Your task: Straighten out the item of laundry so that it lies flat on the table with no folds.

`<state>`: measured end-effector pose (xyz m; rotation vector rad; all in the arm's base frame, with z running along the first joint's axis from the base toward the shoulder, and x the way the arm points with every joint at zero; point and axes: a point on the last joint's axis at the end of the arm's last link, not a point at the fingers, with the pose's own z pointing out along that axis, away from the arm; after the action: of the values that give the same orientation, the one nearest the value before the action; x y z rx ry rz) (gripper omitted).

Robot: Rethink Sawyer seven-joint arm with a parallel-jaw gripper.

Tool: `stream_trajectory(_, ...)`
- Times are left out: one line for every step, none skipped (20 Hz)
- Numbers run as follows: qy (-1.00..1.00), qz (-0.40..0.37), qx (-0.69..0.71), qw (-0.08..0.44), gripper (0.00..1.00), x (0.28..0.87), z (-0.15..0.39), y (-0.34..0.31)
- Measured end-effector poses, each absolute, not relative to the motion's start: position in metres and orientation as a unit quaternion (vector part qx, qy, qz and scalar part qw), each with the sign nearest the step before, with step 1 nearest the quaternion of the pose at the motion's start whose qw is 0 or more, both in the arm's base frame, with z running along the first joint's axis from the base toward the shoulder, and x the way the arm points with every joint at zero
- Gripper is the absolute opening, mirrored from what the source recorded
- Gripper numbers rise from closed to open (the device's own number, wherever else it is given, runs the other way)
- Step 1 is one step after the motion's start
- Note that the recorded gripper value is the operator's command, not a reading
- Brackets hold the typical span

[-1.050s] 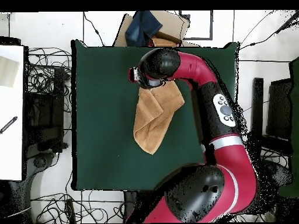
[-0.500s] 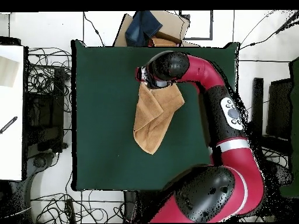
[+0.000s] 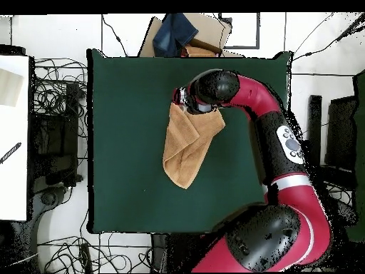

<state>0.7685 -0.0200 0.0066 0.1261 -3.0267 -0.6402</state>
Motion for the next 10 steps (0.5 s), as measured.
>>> stream_trajectory(-0.977, -0.208, 0.043, 0.025, 1.00, 0.764, 0.007, -0.019)
stream_trajectory(-0.977, -0.208, 0.044, 0.026, 1.00, 0.762, 0.007, -0.018)
stream_trajectory(-0.977, -0.208, 0.045, 0.027, 1.00, 0.761, 0.007, -0.017)
stream_trajectory(-0.976, -0.209, 0.047, 0.028, 1.00, 0.758, 0.007, -0.015)
stream_trajectory(-0.976, -0.209, 0.049, 0.029, 1.00, 0.757, 0.007, -0.013)
stream_trajectory(-0.976, -0.209, 0.050, 0.030, 1.00, 0.755, 0.007, -0.012)
stream_trajectory(-0.976, -0.210, 0.052, 0.032, 1.00, 0.753, 0.007, -0.009)
stream_trajectory(-0.975, -0.211, 0.054, 0.033, 1.00, 0.751, 0.007, -0.007)
stream_trajectory(-0.975, -0.211, 0.055, 0.034, 1.00, 0.749, 0.007, -0.006)
stream_trajectory(-0.975, -0.211, 0.056, 0.034, 1.00, 0.748, 0.006, -0.005)
